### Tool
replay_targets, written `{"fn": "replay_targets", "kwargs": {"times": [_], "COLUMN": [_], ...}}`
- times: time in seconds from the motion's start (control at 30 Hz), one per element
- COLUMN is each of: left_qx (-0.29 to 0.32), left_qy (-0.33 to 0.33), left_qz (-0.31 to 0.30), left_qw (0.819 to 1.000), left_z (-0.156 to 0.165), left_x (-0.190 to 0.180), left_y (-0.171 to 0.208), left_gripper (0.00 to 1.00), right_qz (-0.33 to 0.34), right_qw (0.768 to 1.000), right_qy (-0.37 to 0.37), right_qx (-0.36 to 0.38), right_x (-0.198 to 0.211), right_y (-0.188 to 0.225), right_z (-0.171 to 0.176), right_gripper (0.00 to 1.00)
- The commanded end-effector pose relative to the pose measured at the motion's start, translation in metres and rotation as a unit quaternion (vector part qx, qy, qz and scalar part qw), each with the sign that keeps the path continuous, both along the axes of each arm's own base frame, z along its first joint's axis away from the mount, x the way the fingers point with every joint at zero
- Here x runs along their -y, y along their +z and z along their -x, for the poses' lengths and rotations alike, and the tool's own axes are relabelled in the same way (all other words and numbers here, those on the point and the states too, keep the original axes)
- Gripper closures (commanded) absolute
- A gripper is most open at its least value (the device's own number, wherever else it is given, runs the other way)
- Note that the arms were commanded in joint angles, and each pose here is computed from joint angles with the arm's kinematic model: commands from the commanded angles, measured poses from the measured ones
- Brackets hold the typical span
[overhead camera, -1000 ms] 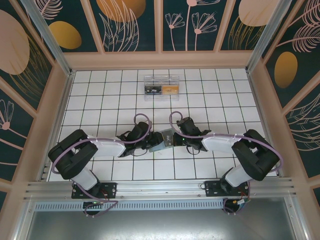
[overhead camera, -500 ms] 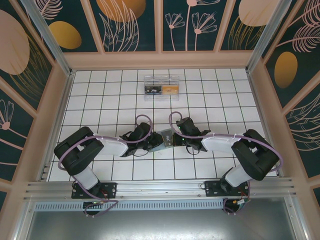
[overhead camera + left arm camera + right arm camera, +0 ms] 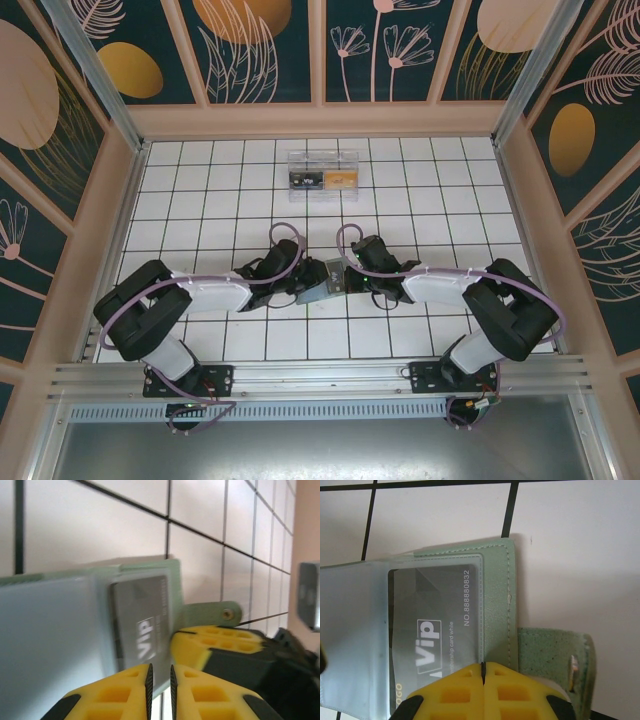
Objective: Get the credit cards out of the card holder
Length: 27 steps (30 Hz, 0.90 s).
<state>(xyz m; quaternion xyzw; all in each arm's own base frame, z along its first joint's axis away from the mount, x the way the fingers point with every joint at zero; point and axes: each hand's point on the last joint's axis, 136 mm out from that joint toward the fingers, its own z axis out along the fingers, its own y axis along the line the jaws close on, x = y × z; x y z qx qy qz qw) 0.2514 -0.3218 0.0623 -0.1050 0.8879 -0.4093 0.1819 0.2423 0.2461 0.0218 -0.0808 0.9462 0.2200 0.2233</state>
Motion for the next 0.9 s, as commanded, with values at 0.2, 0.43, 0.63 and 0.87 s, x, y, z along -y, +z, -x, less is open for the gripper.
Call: {"fn": "replay_targets", "kwargs": {"times": [0.2,0.43,0.63,0.87], "left_qx": [-0.005,-0.008,-0.017,-0.030], "left_qy": [-0.007,-0.006,-0.004,0.002], "left_qz": [-0.001,-0.004,-0.010,-0.027], "left_qw": [1.000,1.000,1.000,0.999], "left_z": [-0.001,-0.001,0.000,0.001], "left_x": [0.007,0.007,0.006,0.000], "left_y": [-0.006,-0.010,-0.018,-0.028], "left_gripper": [0.80,0.79,0.80,0.79], "right_qz": [0.021,0.031,0.040,0.029], "right_qw": [1.000,0.999,0.999,0.999], "right_qy": [0.008,0.008,0.013,0.025], "right_qx": [0.015,0.016,0.004,-0.015], "right_x": [0.000,-0.002,-0.001,-0.009], "right_y": [0.014,0.012,0.000,-0.009], "right_z": [-0.002,-0.007,-0.005,0.002], "right_gripper": [0.85,0.87,0.97,0.99]}}
